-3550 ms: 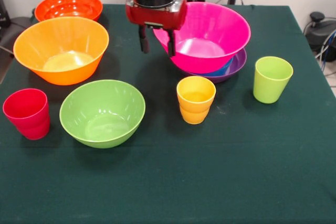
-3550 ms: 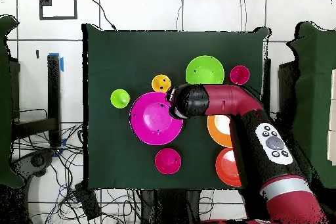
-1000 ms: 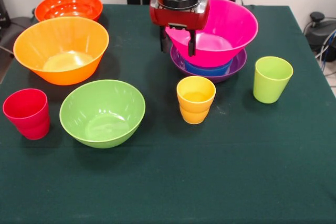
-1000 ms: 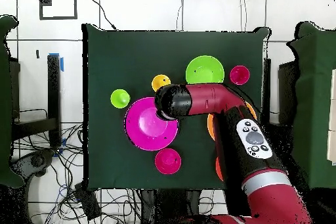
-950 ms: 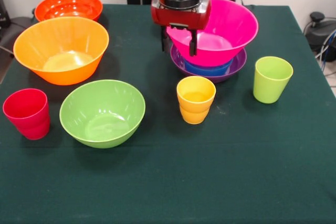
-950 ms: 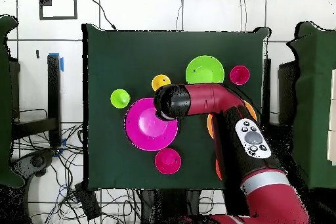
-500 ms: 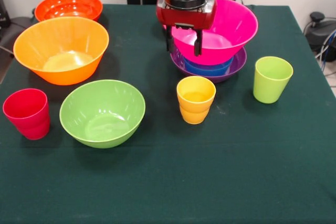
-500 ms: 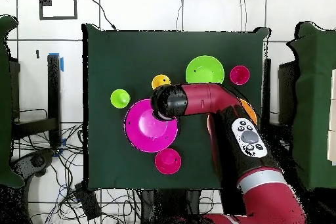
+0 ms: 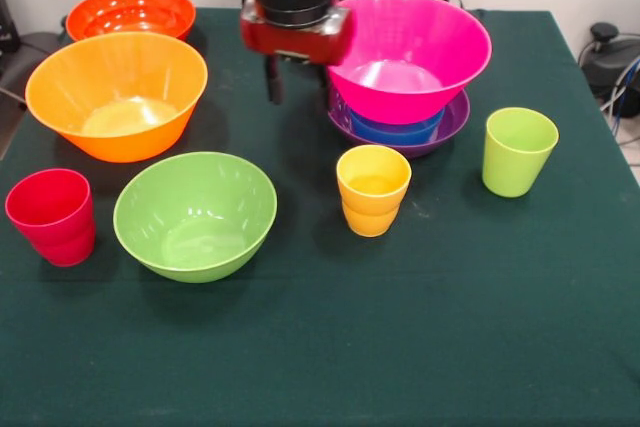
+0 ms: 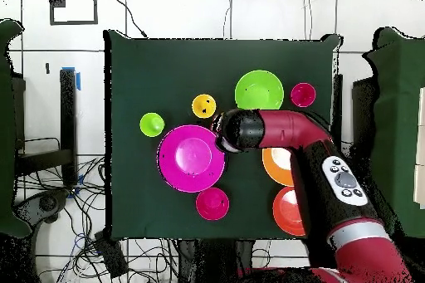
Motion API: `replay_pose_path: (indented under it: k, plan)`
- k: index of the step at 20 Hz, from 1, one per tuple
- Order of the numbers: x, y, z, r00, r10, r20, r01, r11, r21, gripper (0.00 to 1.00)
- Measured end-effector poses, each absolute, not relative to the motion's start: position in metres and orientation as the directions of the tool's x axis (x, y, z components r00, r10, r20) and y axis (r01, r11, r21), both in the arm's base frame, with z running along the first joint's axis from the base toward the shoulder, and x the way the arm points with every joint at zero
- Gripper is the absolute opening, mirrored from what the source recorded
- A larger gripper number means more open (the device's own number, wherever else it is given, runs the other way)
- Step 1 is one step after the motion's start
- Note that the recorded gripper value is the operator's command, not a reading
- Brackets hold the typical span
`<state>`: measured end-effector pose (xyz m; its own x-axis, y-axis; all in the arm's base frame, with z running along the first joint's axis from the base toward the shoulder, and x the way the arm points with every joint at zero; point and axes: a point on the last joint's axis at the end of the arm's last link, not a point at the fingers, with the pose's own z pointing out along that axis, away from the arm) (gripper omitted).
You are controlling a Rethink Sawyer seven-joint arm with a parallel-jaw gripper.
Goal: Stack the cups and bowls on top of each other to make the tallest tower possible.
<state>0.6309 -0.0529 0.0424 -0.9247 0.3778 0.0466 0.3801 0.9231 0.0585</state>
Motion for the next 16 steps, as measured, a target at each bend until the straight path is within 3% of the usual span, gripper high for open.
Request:
replay_pose_path:
  k: [8, 16]
  plan:
    - [0.624, -0.101, 0.032, -0.89, 0.452, 0.061, 0.456, 0.888, 0.065, 1.0]
    - [0.591, -0.114, 0.052, -0.882, 0.467, 0.062, 0.47, 0.881, 0.058, 1.0]
